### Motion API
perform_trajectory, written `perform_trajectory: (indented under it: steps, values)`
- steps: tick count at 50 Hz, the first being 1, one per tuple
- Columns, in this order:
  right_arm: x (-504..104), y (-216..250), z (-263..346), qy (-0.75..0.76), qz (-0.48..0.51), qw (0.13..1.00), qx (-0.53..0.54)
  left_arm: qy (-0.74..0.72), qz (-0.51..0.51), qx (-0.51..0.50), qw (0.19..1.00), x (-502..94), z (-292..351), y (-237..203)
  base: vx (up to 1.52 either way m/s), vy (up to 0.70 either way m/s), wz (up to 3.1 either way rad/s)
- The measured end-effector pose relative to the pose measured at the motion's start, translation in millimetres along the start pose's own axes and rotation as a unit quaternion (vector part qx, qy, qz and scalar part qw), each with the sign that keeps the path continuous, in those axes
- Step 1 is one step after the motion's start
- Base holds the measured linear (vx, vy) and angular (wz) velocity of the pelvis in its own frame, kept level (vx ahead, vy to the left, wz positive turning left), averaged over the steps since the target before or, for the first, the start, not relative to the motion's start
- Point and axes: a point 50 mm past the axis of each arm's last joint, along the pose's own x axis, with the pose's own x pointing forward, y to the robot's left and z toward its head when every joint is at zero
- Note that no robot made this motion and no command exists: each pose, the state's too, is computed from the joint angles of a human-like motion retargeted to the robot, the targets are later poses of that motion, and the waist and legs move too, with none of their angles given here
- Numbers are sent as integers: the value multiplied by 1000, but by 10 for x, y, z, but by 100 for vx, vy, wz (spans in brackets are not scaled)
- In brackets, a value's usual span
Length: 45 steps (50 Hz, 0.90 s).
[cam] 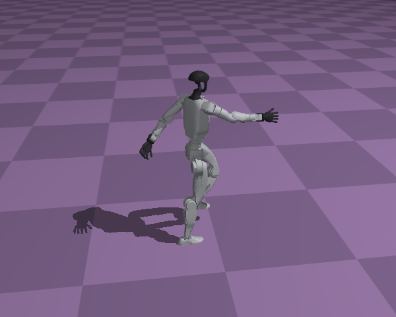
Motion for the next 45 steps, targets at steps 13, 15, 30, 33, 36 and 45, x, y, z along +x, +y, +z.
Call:
perform_trajectory:
  steps: [13, 15, 30, 33, 36, 45]
  values:
    - [-951, 284, -1838, 193, 96, 975, -45, -264, 42, -101, 958, -594, 2093, 181, 66, 28, 72]
    - [-1621, 319, -2555, 326, 155, 927, -104, -364, 82, -32, 927, -1177, 2799, 257, 63, 29, 222]
    - [-6025, 789, -2934, 714, 586, 379, 52, -894, 209, 321, 230, -6777, 2952, -1904, 47, 3, 262]
    - [-6071, 879, -2884, 701, 604, 375, 51, -915, 177, 336, 133, -7035, 2490, -2201, 36, -20, 130]
    - [-5930, 927, -2950, 669, 641, 375, -1, -927, 102, 356, 62, -7091, 2150, -2440, 38, -20, 116]
    - [-4570, 547, -3450, 562, 658, 378, -329, -942, -113, 299, 99, -6570, 2544, -2224, 48, -27, 166]
